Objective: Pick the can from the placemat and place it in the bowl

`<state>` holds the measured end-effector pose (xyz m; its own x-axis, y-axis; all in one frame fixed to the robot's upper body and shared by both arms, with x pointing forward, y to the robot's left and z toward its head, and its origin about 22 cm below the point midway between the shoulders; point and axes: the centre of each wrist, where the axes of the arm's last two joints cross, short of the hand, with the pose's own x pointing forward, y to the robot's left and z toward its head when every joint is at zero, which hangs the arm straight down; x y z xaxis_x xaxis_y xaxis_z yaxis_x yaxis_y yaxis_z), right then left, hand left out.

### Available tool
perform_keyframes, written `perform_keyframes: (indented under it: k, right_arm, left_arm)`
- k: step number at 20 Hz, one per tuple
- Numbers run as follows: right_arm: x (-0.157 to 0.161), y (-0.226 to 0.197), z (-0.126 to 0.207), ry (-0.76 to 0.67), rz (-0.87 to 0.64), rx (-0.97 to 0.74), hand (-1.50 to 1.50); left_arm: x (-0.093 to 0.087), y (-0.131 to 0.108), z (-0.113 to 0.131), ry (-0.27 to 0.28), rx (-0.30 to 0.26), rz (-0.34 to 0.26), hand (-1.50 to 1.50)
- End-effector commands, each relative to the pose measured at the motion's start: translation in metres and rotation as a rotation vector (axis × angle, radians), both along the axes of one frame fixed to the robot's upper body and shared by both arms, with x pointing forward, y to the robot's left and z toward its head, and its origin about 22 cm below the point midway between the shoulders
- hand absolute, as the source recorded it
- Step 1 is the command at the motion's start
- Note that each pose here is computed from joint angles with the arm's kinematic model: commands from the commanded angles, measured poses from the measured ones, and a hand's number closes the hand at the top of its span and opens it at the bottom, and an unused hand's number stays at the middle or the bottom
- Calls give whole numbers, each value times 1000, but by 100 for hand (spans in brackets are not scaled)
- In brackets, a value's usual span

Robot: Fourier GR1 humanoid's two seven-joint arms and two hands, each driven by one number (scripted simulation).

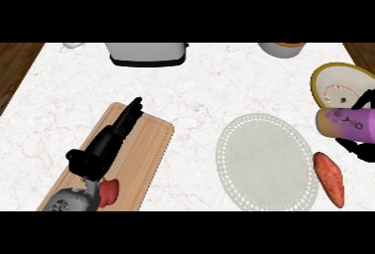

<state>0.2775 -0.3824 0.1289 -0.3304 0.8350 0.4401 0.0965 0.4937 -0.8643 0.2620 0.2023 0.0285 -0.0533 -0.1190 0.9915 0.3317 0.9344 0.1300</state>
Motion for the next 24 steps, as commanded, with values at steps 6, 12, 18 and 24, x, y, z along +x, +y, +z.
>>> perform_keyframes:
  k: [6,12,18,24]
  right_arm:
    - [42,-45,-12,-68,-171,-114,150]
    - [72,-69,-9,-177,-256,-129,150]
    - [69,-91,-32,188,-282,-211,150]
    - [71,-101,-38,303,-133,-67,-150]
  left_arm:
    - [7,-8,1,-27,15,-19,0]
    - [13,-8,4,-6,14,-31,0]
    - [12,-7,3,-36,6,-53,0]
    - [6,-11,9,-24,7,-46,0]
